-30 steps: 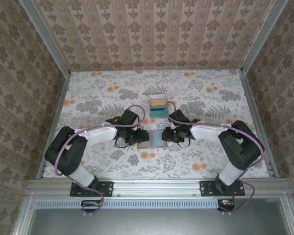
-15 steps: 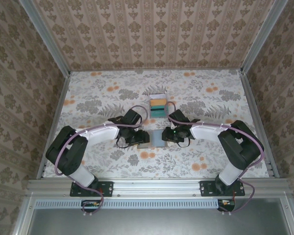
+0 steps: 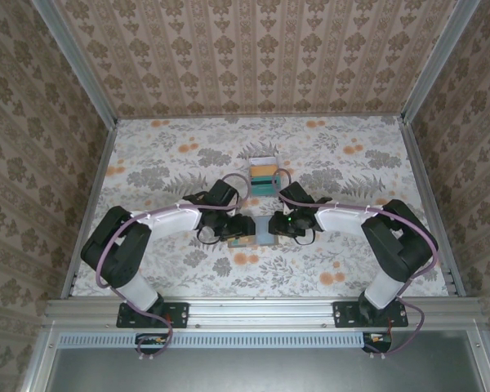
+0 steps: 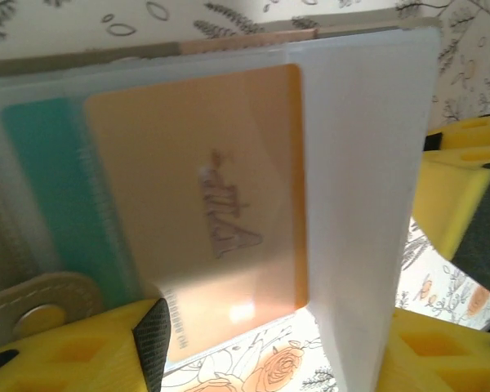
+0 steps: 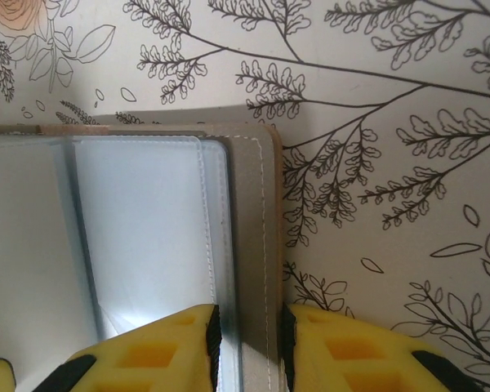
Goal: Take the credit cards out of the card holder
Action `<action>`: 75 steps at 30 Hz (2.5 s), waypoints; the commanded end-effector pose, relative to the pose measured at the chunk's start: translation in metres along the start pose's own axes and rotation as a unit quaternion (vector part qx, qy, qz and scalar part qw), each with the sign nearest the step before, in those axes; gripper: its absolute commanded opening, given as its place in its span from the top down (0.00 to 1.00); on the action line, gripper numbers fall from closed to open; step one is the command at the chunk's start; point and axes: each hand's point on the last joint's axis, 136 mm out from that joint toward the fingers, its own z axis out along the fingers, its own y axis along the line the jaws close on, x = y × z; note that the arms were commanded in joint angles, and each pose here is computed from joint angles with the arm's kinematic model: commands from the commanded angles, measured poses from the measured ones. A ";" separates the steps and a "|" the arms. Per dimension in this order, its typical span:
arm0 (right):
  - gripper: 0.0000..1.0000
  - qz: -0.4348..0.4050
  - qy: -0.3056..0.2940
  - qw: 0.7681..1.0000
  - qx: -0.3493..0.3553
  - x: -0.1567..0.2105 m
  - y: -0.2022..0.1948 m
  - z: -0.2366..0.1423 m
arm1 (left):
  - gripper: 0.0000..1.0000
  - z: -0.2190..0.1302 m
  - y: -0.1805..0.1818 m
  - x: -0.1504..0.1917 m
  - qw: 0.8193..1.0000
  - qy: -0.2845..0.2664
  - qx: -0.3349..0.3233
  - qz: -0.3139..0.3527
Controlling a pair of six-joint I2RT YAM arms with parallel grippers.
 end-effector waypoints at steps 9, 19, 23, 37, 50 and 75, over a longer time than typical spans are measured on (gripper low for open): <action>0.67 -0.004 0.009 1.000 0.007 0.009 0.001 0.004 | 0.33 -0.012 -0.035 -0.016 0.998 -0.013 0.029 0.053; 0.68 0.014 -0.028 0.999 0.025 -0.002 -0.016 -0.024 | 0.41 0.001 -0.066 -0.023 0.995 0.012 0.057 0.086; 0.68 0.019 -0.045 0.999 0.023 -0.008 -0.020 -0.034 | 0.43 0.003 -0.067 -0.022 0.994 0.016 0.057 0.088; 0.71 -0.022 -0.021 0.997 -0.065 -0.018 0.044 -0.025 | 0.67 -0.021 -0.014 -0.018 0.999 -0.020 0.016 0.037; 0.79 -0.037 0.043 0.994 -0.091 -0.004 0.084 0.015 | 0.90 -0.012 0.033 -0.004 1.000 -0.006 -0.024 -0.007; 0.79 -0.025 0.080 0.991 -0.101 0.009 0.083 0.034 | 0.92 0.003 0.059 0.015 0.998 0.021 -0.055 -0.035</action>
